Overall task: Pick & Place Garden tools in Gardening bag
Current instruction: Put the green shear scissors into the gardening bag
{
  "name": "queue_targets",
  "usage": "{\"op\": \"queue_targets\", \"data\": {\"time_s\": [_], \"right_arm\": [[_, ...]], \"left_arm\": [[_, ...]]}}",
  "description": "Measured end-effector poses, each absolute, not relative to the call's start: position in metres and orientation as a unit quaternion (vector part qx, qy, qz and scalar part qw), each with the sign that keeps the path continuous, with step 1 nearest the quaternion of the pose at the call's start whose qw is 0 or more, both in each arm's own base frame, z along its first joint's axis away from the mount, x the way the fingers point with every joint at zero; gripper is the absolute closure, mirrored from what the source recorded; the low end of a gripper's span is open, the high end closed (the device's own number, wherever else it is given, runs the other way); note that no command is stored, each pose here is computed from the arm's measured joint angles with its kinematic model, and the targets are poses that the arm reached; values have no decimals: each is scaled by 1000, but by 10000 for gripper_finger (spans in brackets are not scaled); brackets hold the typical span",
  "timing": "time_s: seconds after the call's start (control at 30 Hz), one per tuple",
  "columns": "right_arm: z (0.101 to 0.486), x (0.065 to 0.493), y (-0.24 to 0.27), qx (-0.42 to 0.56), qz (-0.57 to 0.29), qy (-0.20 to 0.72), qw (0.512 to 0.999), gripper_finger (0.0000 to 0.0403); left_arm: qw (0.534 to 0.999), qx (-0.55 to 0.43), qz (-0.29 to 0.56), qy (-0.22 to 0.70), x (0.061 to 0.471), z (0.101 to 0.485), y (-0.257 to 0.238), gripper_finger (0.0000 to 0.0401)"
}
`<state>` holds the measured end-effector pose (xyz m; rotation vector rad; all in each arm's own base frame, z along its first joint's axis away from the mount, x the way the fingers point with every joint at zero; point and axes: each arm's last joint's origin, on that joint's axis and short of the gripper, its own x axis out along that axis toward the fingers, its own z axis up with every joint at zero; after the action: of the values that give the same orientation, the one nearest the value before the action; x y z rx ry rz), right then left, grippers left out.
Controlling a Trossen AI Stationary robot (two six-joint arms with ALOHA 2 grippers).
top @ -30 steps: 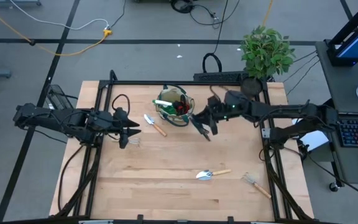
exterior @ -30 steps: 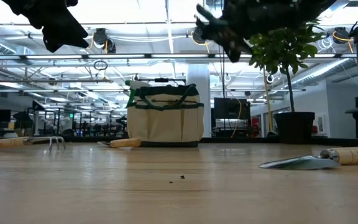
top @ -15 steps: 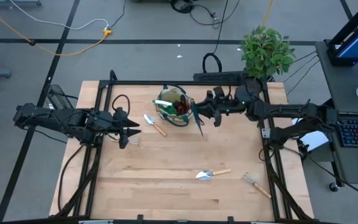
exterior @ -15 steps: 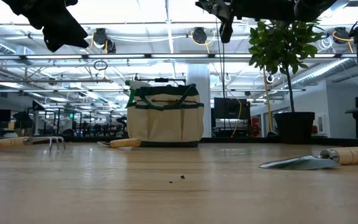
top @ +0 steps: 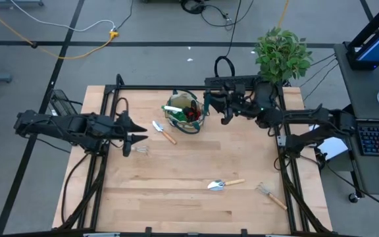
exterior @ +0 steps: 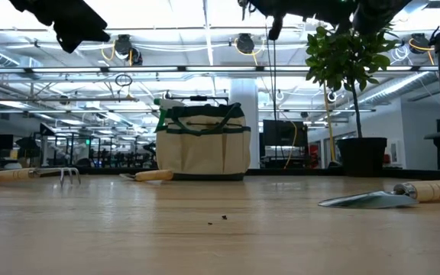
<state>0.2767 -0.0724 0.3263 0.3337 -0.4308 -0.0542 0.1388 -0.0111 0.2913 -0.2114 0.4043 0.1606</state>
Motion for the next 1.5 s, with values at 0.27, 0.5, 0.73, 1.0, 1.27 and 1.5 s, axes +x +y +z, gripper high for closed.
{"op": "queue_targets", "data": {"time_s": [0.27, 0.5, 0.73, 1.0, 1.27, 1.5], "right_arm": [[307, 295, -80, 97, -76, -233, 965, 357], [283, 310, -86, -15, -122, -187, 975, 357], [263, 316, -101, -45, -145, -138, 979, 353], [243, 320, -117, -45, -164, -105, 980, 355], [225, 325, -123, -65, -170, -52, 982, 355], [222, 324, -122, -79, -169, -29, 982, 352]], "left_arm": [[975, -104, 75, 181, 126, 296, -9, 251], [975, -105, 75, 180, 124, 297, -9, 251], [975, -109, 76, 180, 124, 297, -9, 251], [974, -112, 76, 179, 124, 297, -9, 251], [974, -114, 77, 179, 124, 297, -9, 251], [974, -114, 77, 179, 124, 297, -9, 251]]}}
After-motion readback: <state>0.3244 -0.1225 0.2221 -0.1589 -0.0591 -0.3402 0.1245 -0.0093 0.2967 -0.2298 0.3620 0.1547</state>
